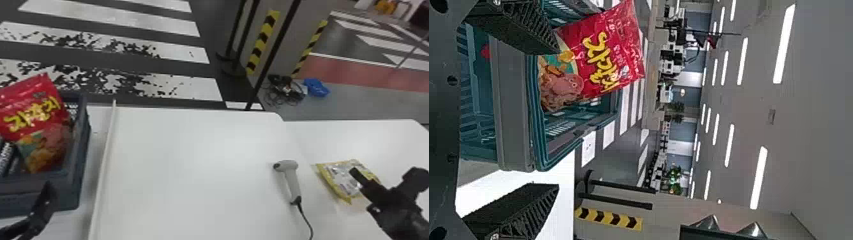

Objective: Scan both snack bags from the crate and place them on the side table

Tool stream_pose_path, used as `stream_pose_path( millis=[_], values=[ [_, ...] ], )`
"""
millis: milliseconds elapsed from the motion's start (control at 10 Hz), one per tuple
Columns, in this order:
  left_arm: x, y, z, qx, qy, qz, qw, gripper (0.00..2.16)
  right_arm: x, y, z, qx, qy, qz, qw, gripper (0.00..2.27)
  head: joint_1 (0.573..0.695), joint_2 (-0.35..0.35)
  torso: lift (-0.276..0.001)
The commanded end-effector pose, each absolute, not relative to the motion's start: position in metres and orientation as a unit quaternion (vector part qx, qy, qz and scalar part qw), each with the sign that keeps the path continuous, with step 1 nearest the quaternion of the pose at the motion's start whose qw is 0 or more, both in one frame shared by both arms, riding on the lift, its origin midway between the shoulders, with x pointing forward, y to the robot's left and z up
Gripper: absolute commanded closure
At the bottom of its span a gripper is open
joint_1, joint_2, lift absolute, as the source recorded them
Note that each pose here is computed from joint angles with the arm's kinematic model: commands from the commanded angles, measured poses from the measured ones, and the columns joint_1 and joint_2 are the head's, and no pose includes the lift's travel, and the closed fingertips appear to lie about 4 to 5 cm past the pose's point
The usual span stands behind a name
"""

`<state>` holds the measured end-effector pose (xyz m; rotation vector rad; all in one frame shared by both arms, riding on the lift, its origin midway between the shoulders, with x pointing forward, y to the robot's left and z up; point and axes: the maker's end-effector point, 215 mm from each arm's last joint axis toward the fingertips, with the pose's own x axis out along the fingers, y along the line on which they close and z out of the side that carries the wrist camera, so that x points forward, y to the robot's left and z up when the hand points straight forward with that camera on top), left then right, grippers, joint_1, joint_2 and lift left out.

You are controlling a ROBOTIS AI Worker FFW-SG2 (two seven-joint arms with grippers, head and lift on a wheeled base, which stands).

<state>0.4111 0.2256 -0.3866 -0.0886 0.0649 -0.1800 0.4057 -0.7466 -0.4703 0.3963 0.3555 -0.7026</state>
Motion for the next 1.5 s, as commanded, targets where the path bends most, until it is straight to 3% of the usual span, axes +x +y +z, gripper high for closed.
stream_pose_path(
  millis=[0, 200, 400, 900, 1400],
  values=[
    [0.410, 0.228, -0.387, -0.043, 0.033, -0.088, 0.995, 0.04, 0.409, -0.746, -0.438, 0.159, 0.130, -0.336, 0.919, 0.04, 0.695, -0.350, -0.095],
    [0.411, 0.227, -0.385, -0.045, 0.030, -0.087, 0.995, 0.04, 0.429, -0.711, -0.393, 0.109, 0.087, -0.297, 0.945, 0.04, 0.695, -0.350, -0.095],
    [0.412, 0.227, -0.383, -0.045, 0.028, -0.087, 0.995, 0.04, 0.455, -0.639, -0.374, 0.064, 0.069, -0.236, 0.967, 0.04, 0.695, -0.350, -0.095],
    [0.412, 0.227, -0.380, -0.045, 0.027, -0.085, 0.995, 0.04, 0.469, -0.463, -0.366, 0.023, 0.033, -0.112, 0.993, 0.04, 0.695, -0.350, -0.095],
    [0.414, 0.222, -0.378, -0.047, 0.024, -0.089, 0.995, 0.04, 0.444, -0.351, -0.388, 0.011, 0.016, -0.066, 0.998, 0.04, 0.695, -0.211, -0.095]
  ],
)
